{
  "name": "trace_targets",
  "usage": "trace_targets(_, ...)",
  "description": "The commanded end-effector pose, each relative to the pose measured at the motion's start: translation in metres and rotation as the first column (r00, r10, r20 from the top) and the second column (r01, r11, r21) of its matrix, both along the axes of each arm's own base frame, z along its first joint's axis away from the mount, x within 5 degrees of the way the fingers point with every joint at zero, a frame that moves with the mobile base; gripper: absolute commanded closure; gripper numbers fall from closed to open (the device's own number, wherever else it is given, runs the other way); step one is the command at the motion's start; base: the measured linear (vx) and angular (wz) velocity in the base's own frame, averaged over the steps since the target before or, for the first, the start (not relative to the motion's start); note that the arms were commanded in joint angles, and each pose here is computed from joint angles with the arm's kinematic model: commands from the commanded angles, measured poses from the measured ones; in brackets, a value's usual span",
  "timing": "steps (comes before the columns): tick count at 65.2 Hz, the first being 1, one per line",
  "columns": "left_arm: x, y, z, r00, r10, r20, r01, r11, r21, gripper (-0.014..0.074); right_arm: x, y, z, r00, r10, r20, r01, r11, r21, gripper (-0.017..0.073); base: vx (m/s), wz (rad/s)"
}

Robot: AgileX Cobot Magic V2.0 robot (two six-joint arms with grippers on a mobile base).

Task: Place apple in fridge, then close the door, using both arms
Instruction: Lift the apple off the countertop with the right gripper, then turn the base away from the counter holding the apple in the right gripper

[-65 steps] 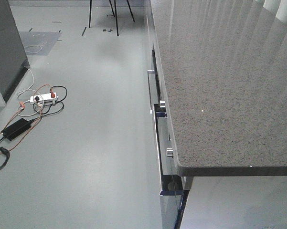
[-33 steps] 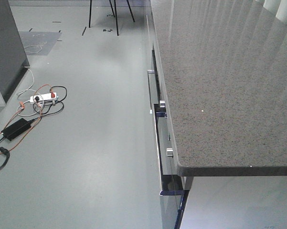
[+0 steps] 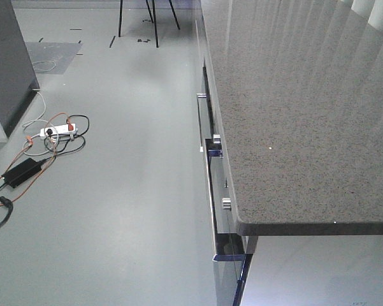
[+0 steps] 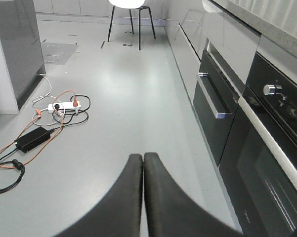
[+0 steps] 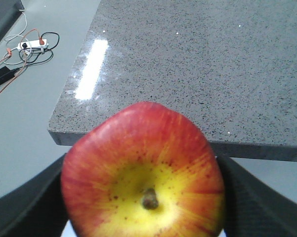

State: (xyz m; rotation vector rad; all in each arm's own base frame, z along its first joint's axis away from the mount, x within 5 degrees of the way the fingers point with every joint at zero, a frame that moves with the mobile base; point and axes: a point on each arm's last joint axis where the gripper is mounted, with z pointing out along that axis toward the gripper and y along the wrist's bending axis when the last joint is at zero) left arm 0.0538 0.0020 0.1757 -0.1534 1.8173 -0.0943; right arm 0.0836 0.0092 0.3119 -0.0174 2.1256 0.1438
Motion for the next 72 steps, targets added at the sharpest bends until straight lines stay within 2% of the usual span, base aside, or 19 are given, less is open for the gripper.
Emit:
trace_targets(1, 0.0011, -0.0007, 0.0005, 0.998, -0.006, 0.067, 0.006, 1.0, -0.009, 0.0599, 0.0031, -0.0009, 0.0138, 0.996, -0.018, 0.088, 0.017, 1.0, 0.009, 0.0474, 0.0, 0.0)
trace_targets(72, 0.0011, -0.0007, 0.0005, 0.998, -0.006, 0.067, 0.006, 1.0, -0.009, 0.0599, 0.003, -0.0008, 0.0137, 0.996, -0.017, 0.086, 0.016, 1.0, 0.01, 0.0474, 0.0, 0.0)
